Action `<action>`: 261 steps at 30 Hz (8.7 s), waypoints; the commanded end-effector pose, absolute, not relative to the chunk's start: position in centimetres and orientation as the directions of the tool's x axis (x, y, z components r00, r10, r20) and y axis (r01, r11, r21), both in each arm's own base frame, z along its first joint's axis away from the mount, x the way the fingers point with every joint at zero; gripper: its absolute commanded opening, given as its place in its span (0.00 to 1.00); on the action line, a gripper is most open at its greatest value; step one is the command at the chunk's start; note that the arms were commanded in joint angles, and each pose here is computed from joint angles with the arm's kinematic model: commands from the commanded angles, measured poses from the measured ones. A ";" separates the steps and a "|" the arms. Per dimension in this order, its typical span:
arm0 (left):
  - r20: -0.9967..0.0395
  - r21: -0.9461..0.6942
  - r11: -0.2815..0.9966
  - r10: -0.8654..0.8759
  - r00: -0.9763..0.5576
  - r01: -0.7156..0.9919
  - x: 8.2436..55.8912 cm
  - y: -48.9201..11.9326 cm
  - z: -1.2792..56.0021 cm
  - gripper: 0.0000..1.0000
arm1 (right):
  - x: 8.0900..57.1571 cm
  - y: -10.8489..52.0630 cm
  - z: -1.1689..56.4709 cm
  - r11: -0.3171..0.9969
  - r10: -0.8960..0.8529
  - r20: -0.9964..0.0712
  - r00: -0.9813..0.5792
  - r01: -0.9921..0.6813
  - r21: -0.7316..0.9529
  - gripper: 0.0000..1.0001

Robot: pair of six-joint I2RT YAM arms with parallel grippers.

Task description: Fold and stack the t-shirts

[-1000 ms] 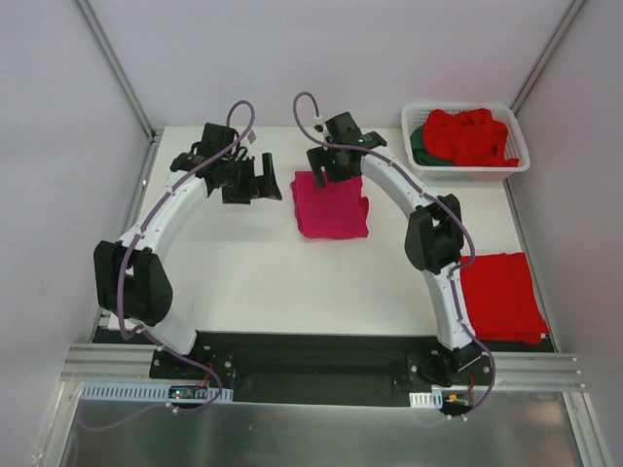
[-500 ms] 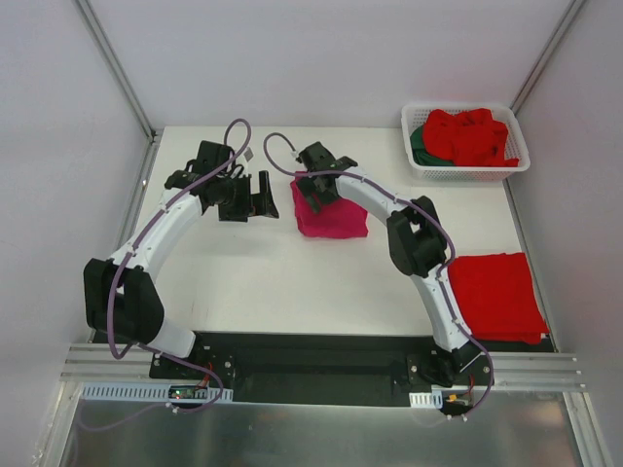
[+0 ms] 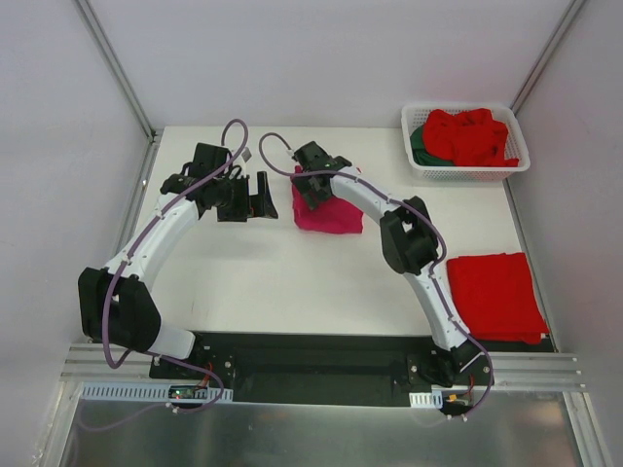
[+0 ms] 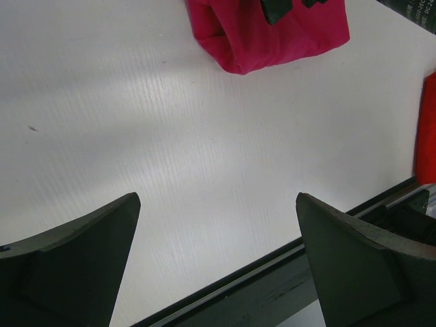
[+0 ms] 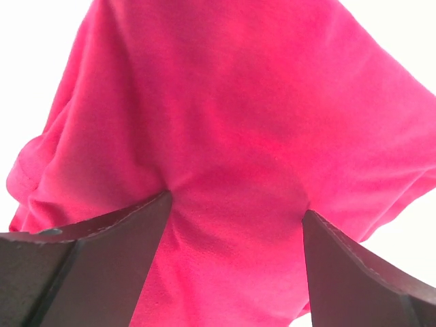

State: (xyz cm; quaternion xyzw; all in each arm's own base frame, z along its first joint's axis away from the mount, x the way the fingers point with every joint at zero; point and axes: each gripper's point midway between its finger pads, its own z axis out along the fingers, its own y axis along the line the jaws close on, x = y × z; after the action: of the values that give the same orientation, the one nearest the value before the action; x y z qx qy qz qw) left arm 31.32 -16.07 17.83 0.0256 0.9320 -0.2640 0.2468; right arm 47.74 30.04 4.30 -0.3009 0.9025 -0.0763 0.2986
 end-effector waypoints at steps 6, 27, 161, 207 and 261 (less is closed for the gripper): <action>-0.495 -0.504 0.837 -0.076 -0.865 0.215 31.2 -16.7 19.0 0.99 | 38.5 26.6 2.9 0.843 -0.537 -0.205 -0.818 -0.510 -0.170 0.82; -0.541 -0.483 0.850 -0.102 -0.835 0.209 28.9 -15.7 20.1 0.99 | 34.7 35.9 6.0 0.953 -0.102 -0.242 -0.965 -0.165 0.255 0.87; -0.473 -0.431 0.890 -0.080 -0.878 0.151 30.1 -15.9 17.7 0.99 | 33.7 15.8 2.4 0.933 -0.294 0.000 -0.956 -0.287 -0.217 0.96; -0.506 -0.357 0.934 -0.175 -0.845 0.020 29.3 -9.9 18.1 0.99 | 34.3 22.4 8.2 0.874 -0.476 -0.206 -0.855 -0.436 -0.212 0.96; -0.402 -0.344 0.928 -0.283 -0.871 -0.142 30.0 -6.7 14.9 0.99 | 30.8 30.4 3.6 0.543 -0.817 -0.279 -0.504 -0.835 -0.084 0.96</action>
State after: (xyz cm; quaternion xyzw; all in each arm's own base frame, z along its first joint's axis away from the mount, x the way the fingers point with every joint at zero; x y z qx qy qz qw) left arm 30.12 -6.73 14.80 -0.1046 0.9548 -0.1538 0.2317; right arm 31.35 30.20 3.39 -0.4724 0.8678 0.0238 0.1523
